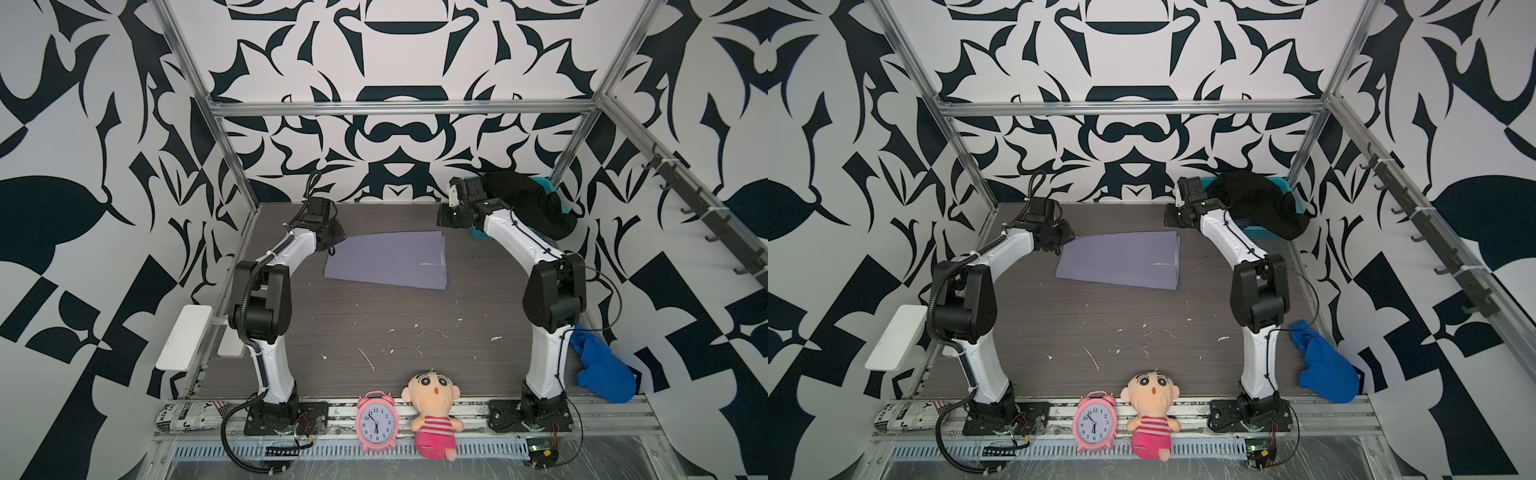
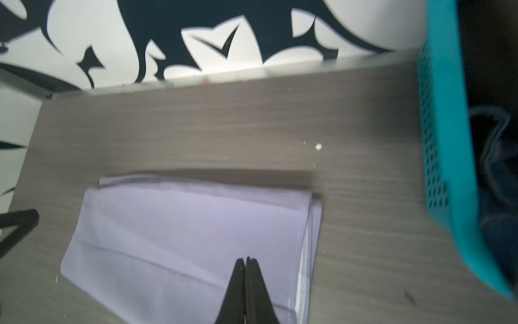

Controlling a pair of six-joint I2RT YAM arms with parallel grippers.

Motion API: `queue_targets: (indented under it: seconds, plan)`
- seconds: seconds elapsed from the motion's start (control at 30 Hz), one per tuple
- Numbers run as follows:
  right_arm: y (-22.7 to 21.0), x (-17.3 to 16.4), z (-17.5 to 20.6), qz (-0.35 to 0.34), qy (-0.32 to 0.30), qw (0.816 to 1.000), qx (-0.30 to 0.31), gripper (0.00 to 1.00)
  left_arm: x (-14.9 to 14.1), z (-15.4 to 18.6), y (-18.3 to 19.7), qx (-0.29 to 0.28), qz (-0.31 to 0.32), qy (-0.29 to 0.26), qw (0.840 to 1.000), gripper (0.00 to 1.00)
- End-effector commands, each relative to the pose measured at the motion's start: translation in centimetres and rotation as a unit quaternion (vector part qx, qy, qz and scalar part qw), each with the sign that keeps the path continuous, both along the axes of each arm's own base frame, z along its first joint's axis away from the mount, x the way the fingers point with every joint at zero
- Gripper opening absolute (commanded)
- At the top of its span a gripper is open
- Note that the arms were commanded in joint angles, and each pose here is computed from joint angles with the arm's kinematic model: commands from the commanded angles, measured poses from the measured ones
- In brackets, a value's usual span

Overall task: Fold and stack skirts
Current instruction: Smooth out the skirt at the top-center of the table.

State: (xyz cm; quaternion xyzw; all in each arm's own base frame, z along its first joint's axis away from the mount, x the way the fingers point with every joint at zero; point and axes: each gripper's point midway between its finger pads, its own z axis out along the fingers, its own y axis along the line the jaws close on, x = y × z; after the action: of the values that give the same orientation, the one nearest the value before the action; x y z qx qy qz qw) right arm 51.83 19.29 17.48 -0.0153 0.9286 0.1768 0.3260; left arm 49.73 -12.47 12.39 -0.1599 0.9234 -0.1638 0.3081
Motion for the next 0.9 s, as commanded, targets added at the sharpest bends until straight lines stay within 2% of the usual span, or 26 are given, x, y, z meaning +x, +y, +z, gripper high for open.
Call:
queue_targets:
  seconds: [0.0,0.3,0.5,0.73,0.87]
  plan:
    - [0.8,-1.1,-3.4,0.015,0.026,0.999,-0.035,0.07,-1.8,-2.9,-1.5,0.002,-0.012,0.037,0.999,0.48]
    - [5.3,-3.8,-5.9,0.082,0.063,0.994,-0.029,0.07,-3.2,-7.4,-1.4,-0.015,0.008,0.070,0.997,0.47]
    - [7.9,-6.8,-7.2,0.112,0.097,0.987,0.056,0.07,-4.7,-9.9,-1.2,-0.019,0.014,0.093,0.995,0.47]
    - [7.4,-9.4,-11.4,0.123,0.127,0.982,0.061,0.07,-5.7,-12.0,-0.9,-0.015,0.018,0.113,0.993,0.47]
    - [7.0,-10.0,-11.2,0.122,0.123,0.983,0.059,0.07,-5.9,-11.6,-0.9,-0.021,0.021,0.107,0.994,0.47]
